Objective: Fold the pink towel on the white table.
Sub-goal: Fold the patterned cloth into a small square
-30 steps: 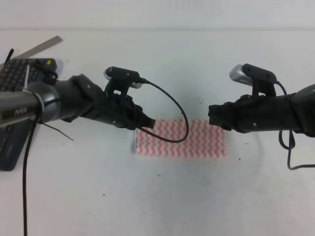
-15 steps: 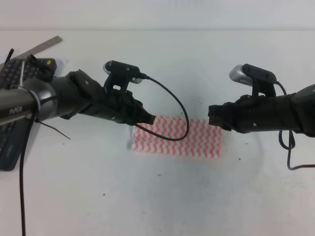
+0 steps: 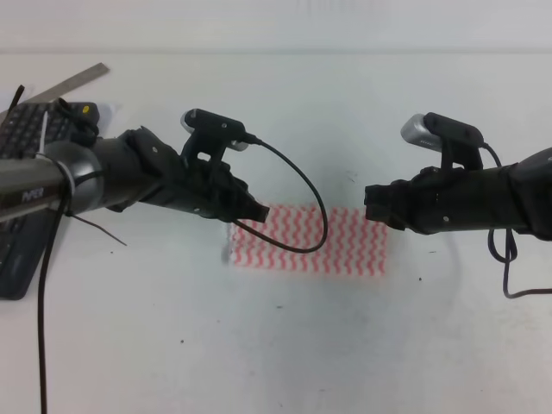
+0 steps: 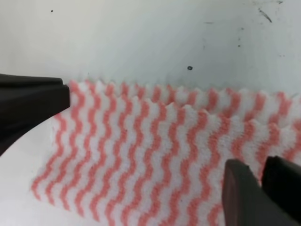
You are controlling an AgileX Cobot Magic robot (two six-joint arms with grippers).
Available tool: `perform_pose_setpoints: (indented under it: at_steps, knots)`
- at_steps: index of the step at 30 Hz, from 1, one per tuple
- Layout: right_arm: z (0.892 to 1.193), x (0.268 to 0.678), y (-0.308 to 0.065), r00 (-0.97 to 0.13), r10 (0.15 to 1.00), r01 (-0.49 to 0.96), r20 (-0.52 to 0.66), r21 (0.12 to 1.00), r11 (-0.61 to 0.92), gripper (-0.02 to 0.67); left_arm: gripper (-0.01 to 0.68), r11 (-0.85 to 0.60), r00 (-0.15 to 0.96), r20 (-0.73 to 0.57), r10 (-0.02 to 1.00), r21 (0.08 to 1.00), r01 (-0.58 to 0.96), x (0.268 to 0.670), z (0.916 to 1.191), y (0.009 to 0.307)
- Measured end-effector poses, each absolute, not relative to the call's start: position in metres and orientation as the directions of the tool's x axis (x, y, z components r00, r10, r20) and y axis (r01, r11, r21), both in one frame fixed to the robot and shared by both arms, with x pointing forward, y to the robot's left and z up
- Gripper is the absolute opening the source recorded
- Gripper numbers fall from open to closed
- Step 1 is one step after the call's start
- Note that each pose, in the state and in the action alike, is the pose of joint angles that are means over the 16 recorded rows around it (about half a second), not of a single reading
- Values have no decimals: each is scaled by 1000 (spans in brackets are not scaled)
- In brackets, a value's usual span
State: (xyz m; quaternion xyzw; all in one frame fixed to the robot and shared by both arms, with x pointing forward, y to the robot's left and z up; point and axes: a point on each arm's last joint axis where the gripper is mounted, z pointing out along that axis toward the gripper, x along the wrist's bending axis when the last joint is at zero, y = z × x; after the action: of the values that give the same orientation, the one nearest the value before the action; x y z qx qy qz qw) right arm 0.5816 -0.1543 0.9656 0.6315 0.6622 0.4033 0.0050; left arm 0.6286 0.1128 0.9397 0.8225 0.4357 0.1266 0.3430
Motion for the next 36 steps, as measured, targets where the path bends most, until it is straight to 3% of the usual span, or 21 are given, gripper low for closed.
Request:
perform_pose_setpoints:
  at_steps: [11, 21, 26, 36]
  knots:
    - [966, 582, -155, -200, 842, 831, 501, 542, -125, 214, 261, -379, 581, -79, 810, 685, 622, 630, 941, 113]
    - [965, 584, -160, -196, 846, 831, 496, 542, -125, 235, 278, -348, 556, -60, 829, 723, 597, 633, 954, 116]
    - [965, 584, -162, -199, 847, 832, 493, 541, -119, 230, 267, -335, 562, -89, 822, 723, 604, 629, 963, 116]
    - [964, 583, -162, -210, 845, 837, 492, 537, -104, 121, 105, -372, 623, -194, 757, 656, 657, 615, 964, 111]
